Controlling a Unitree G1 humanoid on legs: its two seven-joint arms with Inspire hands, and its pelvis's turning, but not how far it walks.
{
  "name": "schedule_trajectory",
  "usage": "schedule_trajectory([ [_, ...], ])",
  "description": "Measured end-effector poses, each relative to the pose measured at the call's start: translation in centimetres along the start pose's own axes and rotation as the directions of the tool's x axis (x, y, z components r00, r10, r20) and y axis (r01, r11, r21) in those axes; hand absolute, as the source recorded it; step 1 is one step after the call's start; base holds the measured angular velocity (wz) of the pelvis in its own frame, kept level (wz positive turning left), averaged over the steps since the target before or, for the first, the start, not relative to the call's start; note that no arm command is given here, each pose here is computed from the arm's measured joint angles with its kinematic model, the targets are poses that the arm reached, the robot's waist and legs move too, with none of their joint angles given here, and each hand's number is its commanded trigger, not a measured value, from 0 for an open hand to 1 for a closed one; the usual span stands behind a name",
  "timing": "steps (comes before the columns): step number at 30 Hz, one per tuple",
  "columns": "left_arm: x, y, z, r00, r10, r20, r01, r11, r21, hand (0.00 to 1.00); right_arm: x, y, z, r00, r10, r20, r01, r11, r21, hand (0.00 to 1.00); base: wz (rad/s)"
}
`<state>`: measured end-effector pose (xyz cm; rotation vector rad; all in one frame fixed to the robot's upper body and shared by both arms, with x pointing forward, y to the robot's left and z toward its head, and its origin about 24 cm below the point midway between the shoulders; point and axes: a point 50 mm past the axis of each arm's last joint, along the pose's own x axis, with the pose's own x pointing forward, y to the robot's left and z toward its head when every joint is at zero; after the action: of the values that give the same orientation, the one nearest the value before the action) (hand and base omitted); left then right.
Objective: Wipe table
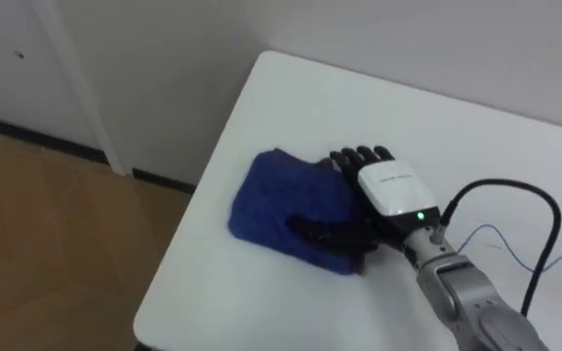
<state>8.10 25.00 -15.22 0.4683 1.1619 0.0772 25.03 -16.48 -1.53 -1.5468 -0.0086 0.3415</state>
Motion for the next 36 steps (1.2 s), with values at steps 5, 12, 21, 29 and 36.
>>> schedule_trajectory([
  [5,0.0,0.0,-0.1,1.0,0.0,-0.002,0.0,1.0,0.003,0.0,0.0,0.4,0.0,1.0,0.027,-0.006,-0.027,1.0,0.003,0.0,-0.05],
  [12,-0.1,0.1,-0.4,1.0,0.015,-0.013,-0.015,1.0,-0.007,0.0,-0.4,0.2,0.9,1.0,-0.003,0.019,0.003,1.0,0.013,0.0,-0.03],
  [21,-0.1,-0.2,-0.4,1.0,0.026,-0.013,-0.026,1.0,-0.013,0.0,-0.4,-1.4,2.2,0.992,-0.104,0.071,0.1,0.993,0.065,0.0,0.0],
  [29,-0.1,-0.8,0.2,1.0,0.021,0.019,-0.021,0.999,-0.042,0.0,-1.1,-2.6,3.3,0.979,-0.169,0.115,0.157,0.982,0.108,0.0,0.0],
  [36,-0.1,-1.0,0.3,1.0,0.018,0.021,-0.017,0.999,-0.043,0.0,-1.5,-3.3,3.9,0.967,-0.209,0.146,0.192,0.974,0.123,0.0,-0.03],
])
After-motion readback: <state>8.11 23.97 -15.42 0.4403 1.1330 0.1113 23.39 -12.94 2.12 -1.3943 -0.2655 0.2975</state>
